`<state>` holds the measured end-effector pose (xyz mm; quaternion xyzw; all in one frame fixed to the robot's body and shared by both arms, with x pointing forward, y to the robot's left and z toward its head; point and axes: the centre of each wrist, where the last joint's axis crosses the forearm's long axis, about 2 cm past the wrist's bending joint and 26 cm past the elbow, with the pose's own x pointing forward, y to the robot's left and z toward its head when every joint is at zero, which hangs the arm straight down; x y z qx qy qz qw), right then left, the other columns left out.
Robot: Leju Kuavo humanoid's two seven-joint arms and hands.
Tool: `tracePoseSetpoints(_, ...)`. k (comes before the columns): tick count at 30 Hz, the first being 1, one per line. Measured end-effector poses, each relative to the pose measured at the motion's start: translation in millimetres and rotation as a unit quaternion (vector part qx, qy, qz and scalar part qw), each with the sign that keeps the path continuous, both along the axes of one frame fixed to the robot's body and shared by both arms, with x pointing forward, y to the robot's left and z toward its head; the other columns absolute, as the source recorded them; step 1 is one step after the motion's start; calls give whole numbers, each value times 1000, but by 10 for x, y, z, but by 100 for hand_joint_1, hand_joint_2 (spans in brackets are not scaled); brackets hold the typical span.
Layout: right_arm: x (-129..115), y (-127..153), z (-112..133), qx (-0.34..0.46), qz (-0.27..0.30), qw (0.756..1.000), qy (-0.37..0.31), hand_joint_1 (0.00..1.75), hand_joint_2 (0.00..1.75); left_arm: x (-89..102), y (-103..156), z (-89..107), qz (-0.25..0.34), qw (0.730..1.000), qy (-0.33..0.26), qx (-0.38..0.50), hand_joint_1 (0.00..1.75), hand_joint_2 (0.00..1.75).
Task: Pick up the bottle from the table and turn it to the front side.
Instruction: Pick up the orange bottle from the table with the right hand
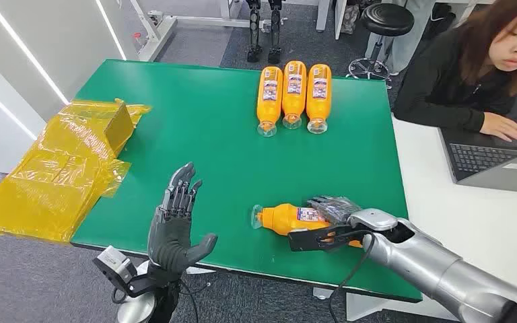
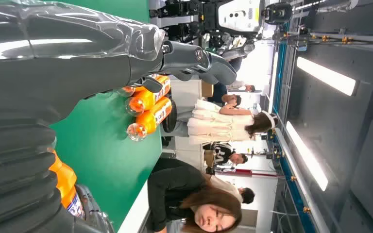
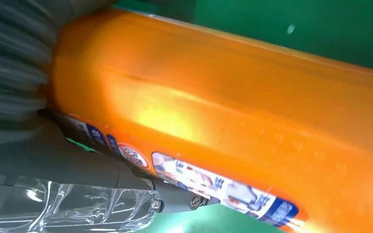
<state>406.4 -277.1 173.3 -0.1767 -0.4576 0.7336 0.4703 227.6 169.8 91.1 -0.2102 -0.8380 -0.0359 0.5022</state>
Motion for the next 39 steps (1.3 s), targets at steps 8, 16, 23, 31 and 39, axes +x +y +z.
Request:
tracePoseSetpoints(8, -356, -234, -177, 9, -10, 999, -44, 175, 175, -56, 18, -5, 0, 1000, 1, -1, 0, 175)
tracePoseSetpoints(16, -560, -324, -219, 4, -14, 995, -98, 175, 175, -94, 22, -21, -2, 1000, 3, 2, 0, 175)
tracePoseSetpoints(23, -682, -245, -219, 29, -22, 979, -201, 175, 175, -102, 11, -11, -2, 1000, 1, 5, 0, 175)
tracePoseSetpoints(31, -896, 102, -154, 102, -35, 954, -278, 175, 175, -84, -38, 20, -4, 1000, -3, 9, 0, 175)
tracePoseSetpoints(39, -1103, 194, -158, 145, -40, 936, -318, 175, 175, -50, -55, 42, -14, 1000, -9, 11, 0, 175)
